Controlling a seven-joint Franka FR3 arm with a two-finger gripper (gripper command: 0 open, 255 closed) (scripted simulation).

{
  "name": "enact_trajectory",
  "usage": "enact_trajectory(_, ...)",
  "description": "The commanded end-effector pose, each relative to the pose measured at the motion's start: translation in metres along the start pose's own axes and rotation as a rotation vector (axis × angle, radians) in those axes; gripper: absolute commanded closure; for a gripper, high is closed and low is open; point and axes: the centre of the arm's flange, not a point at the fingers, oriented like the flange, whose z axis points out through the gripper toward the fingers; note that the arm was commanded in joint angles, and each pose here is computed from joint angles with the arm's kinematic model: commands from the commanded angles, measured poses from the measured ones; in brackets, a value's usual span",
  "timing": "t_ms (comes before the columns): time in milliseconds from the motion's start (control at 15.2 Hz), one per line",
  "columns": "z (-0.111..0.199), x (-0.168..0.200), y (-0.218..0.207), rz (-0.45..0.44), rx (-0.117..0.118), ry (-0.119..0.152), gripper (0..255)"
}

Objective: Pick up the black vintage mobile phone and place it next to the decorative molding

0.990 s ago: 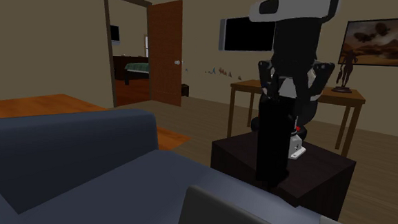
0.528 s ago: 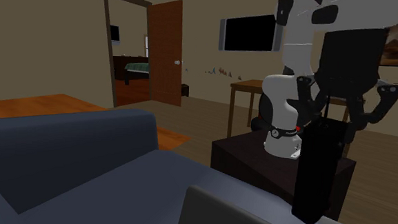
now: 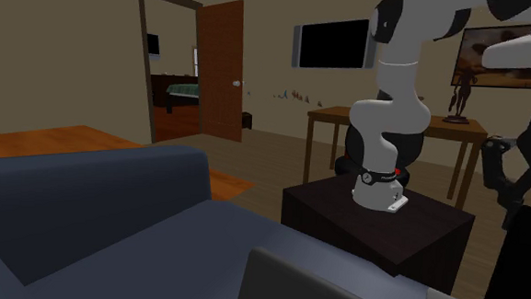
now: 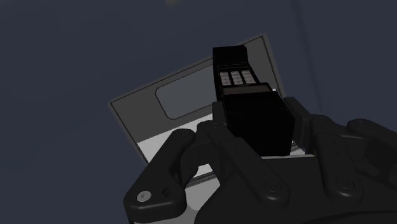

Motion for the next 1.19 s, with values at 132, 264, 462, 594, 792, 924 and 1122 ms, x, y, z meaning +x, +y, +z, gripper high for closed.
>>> enact_trajectory(132, 0.012, -0.001, -0.053, 0.002, 0.001, 0.001, 255)
enact_trajectory(264, 0.019, -0.003, -0.078, 0.002, 0.001, 0.001, 255)
enact_trajectory(462, 0.03, -0.007, -0.116, 0.002, 0.001, 0.001, 255)
enact_trajectory(594, 0.038, -0.009, -0.143, 0.002, 0.001, 0.001, 255)
enact_trajectory(792, 0.054, -0.008, -0.143, 0.002, 0.001, 0.001, 255)
enact_trajectory(924, 0.065, -0.008, -0.143, 0.002, 0.001, 0.001, 255)
enact_trajectory(1122, 0.081, -0.007, -0.143, 0.002, 0.001, 0.001, 255)
